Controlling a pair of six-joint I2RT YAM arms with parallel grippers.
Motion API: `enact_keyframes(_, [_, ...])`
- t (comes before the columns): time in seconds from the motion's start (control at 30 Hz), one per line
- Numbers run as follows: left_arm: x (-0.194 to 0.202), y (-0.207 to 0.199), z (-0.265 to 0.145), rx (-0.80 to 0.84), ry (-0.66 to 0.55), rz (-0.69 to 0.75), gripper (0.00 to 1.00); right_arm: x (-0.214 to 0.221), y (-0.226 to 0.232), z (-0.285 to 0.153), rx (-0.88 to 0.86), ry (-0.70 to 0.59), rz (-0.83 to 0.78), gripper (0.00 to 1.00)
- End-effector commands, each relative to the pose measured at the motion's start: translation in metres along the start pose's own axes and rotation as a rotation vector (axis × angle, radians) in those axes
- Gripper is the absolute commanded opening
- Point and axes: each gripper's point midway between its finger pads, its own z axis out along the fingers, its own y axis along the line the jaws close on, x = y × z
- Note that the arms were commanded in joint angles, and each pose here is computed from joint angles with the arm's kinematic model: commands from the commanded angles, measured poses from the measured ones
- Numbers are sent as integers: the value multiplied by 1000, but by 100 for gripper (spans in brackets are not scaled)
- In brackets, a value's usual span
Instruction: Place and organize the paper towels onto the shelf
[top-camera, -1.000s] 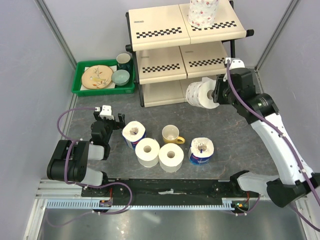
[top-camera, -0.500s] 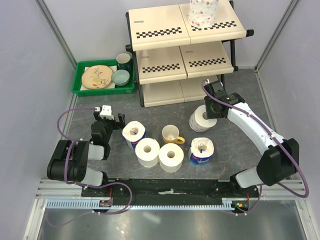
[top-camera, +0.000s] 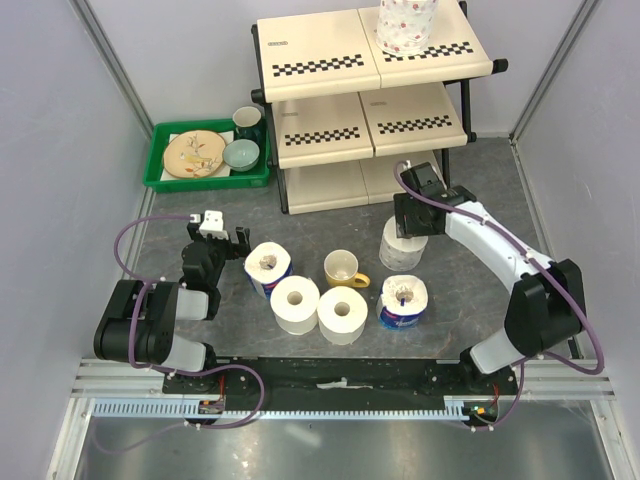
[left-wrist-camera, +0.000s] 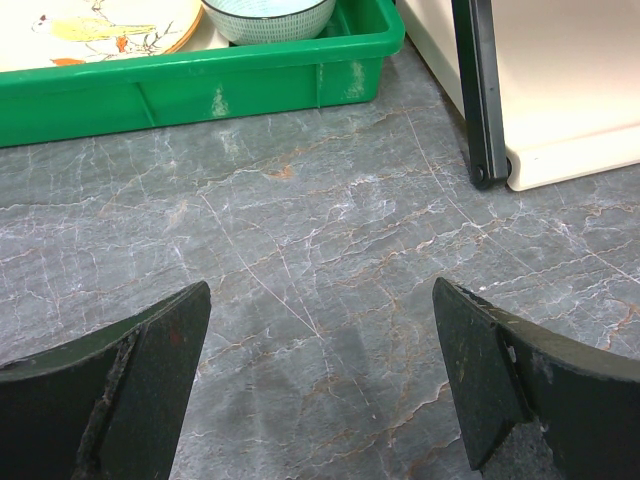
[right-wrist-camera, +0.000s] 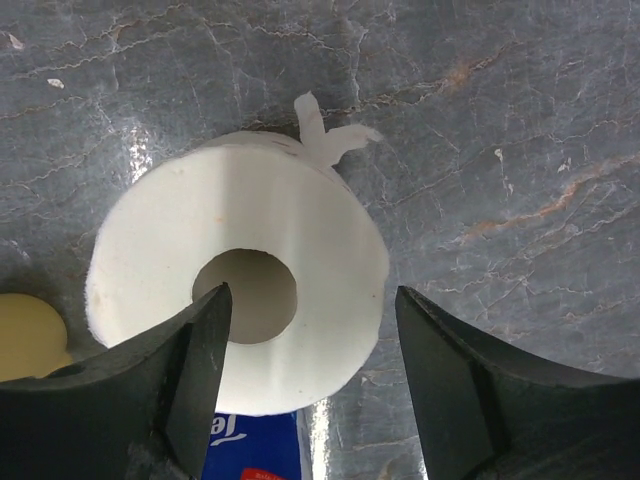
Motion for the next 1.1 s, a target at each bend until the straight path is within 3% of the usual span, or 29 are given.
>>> enact_keyframes(0.0, [-16,0,3,8,-56,24,100,-14,0,-11,-22,-95,49,75])
enact_keyframes(0.57, [-17,0,3,9,-58,26,100,-12,-15,-22,-47,-396,273,68])
enact_keyframes(1.07, [-16,0,3,9,-56,22,100,3,-16,-6,-60,-432,292,68])
